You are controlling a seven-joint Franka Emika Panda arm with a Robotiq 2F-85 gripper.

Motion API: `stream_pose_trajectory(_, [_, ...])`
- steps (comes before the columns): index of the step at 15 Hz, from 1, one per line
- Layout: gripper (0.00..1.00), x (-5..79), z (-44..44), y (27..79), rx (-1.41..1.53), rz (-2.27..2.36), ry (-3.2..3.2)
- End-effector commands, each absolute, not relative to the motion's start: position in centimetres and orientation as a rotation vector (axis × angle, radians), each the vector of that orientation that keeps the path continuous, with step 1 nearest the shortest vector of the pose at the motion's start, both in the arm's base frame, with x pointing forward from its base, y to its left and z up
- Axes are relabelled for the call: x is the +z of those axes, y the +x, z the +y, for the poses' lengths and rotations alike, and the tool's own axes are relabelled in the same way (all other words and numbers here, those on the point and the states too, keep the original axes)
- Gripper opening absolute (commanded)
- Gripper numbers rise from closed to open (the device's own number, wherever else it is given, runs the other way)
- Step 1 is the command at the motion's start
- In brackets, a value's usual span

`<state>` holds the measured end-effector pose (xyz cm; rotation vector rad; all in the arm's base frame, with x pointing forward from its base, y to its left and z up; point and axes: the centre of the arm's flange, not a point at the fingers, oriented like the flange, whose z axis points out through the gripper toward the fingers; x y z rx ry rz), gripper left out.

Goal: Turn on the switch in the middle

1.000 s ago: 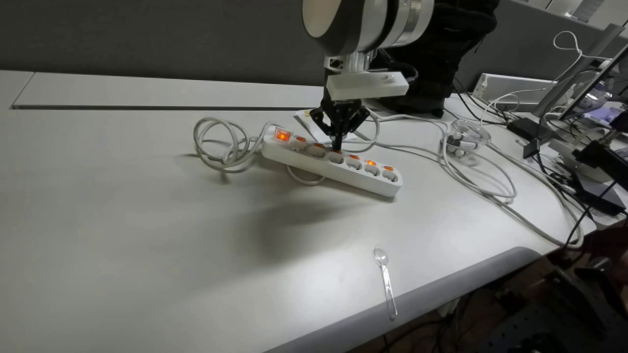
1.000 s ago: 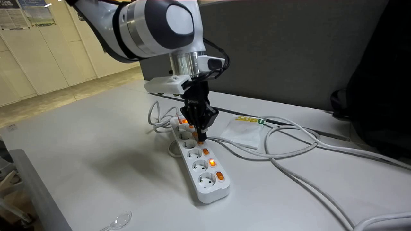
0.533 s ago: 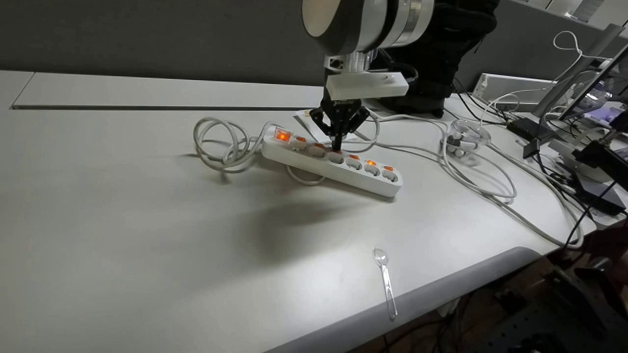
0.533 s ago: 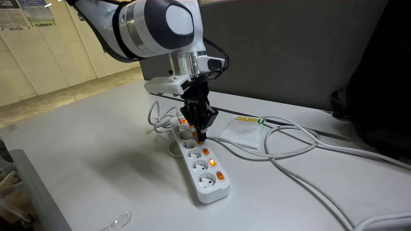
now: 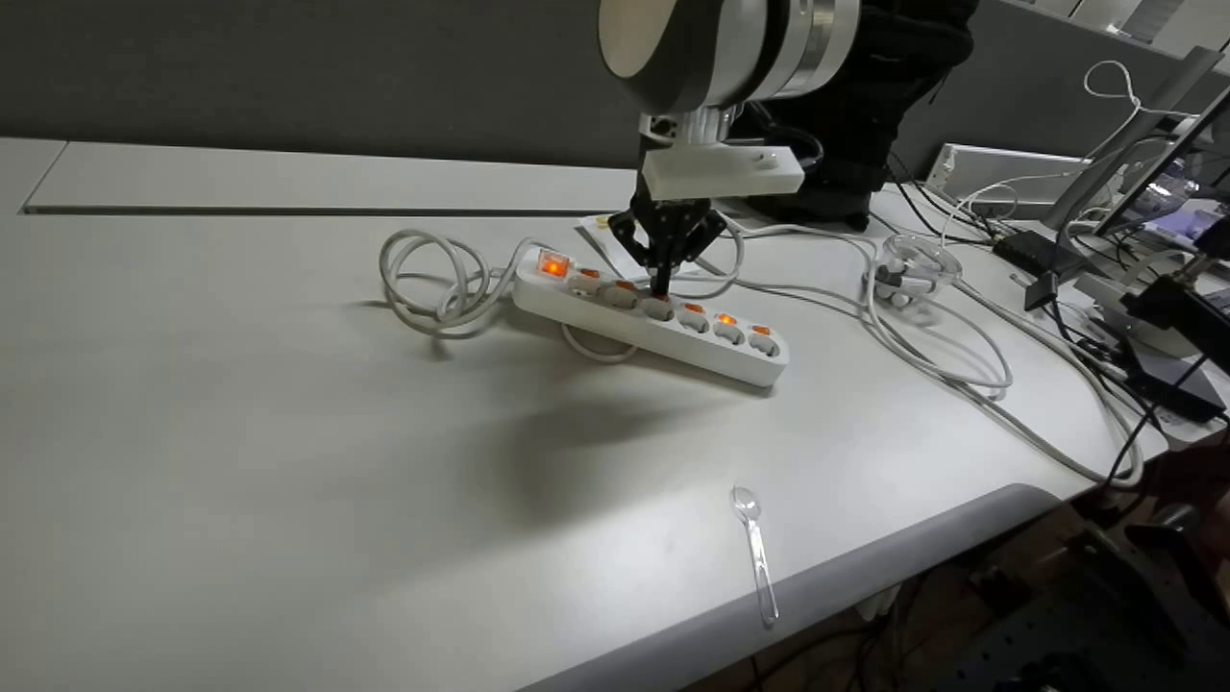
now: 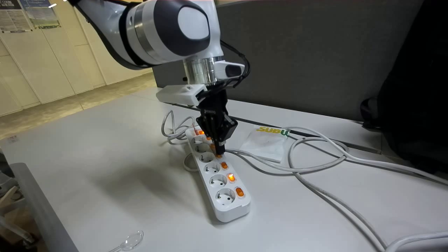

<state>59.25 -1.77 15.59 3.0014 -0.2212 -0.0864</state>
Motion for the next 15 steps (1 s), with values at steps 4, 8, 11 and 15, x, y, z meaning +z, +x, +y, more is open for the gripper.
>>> stream_pose_trajectory(4, [0.00,14.6,-2.0,56.5,-0.151,-0.280,3.002])
stream_pose_trajectory(8, [0.00,14.7,-2.1,56.0,-0.155,-0.303,3.002])
stream_pose_trajectory(11, [0.00,15.1,-2.1,55.5,-0.147,-0.314,2.994])
stream_pose_trajectory(15, [0.00,15.2,-2.2,54.9,-0.147,-0.331,2.988])
